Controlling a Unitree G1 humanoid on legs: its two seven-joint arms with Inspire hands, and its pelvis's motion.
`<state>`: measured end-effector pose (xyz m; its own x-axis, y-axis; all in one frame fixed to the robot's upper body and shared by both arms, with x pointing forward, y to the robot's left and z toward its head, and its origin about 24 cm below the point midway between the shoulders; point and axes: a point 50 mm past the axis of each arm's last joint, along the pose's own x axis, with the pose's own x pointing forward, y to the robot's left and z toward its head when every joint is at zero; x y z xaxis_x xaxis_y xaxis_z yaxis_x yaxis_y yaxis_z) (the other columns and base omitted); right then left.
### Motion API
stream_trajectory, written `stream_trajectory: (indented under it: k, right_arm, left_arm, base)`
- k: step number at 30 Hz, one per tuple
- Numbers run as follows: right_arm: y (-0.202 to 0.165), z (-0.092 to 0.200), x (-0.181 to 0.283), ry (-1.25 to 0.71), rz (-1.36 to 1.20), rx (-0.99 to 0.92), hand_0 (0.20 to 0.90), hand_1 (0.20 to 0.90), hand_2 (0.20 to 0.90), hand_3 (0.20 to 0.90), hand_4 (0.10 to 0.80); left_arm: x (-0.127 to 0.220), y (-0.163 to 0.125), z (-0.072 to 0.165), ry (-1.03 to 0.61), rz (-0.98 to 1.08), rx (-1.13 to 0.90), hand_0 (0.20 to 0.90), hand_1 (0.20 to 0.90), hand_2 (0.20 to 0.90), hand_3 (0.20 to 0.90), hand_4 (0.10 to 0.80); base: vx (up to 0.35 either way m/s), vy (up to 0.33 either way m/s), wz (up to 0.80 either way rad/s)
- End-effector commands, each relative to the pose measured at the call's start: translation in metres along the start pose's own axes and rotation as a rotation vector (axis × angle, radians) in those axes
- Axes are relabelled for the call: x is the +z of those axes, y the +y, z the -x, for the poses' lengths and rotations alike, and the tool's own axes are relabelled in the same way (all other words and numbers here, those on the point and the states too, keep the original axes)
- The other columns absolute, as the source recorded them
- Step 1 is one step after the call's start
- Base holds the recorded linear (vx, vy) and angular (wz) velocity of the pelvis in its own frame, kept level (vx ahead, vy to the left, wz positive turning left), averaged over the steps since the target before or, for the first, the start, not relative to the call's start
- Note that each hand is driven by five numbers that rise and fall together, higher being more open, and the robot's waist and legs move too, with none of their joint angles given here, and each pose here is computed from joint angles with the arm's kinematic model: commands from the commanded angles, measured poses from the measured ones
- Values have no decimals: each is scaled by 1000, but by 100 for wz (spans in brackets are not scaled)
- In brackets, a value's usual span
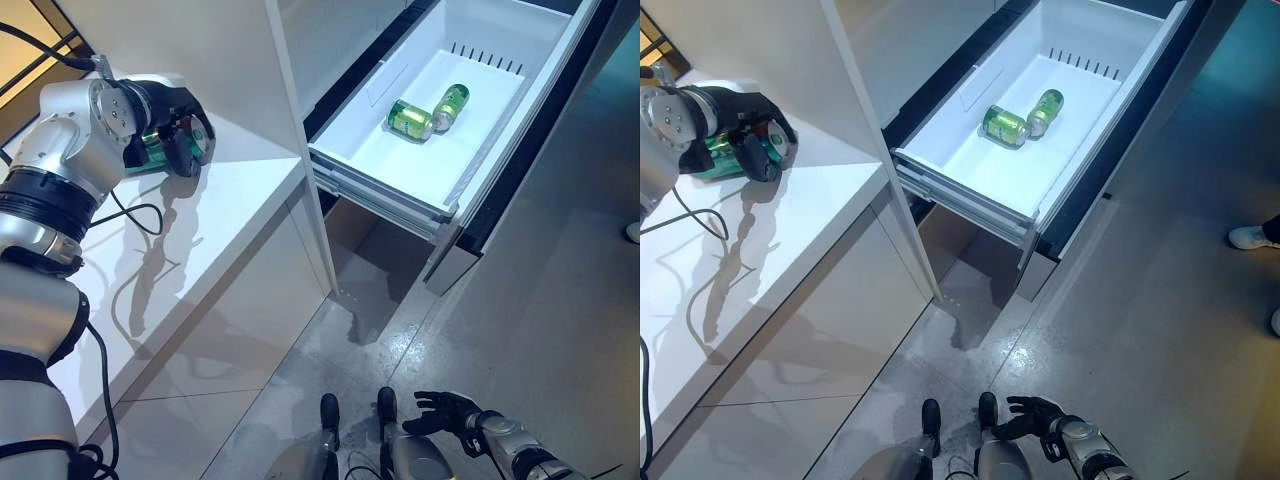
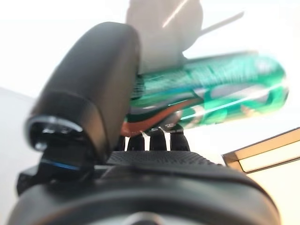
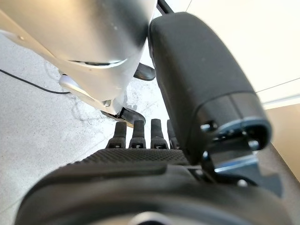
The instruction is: Put drinks into fridge and close the fridge
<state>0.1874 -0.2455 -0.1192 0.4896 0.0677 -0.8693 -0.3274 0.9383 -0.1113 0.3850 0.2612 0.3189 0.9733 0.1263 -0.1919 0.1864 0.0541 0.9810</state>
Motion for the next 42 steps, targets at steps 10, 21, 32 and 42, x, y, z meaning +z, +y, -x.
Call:
stream_trajectory:
  k: [10,21,32,42]
  right_arm:
    - [-13,7,-16,57,21,-18,900,900,900,900,800]
    - [-15,6,-9,39,22,-21,900,900,900,900,800]
    - [-10,5,-13,27,11,-19,900,900,900,900,800]
    - [-3,5,-23,38,-1,-4,900,900,900,900,800]
  left_arm:
    - [-56,-14,1,261,-4,-76,300,300,300,200,100]
    - [-50,-1,2,221,11,16,300,300,300,200,100]
    - [-41,0,1,37,467,142,300,300,300,200,100]
    - [-45,-9,3,-130,853,243,300,300,300,200,100]
  base:
    - [0,0,0]
    - [0,0,0]
    - [-3,0,1]
    - [-11,-11,5]
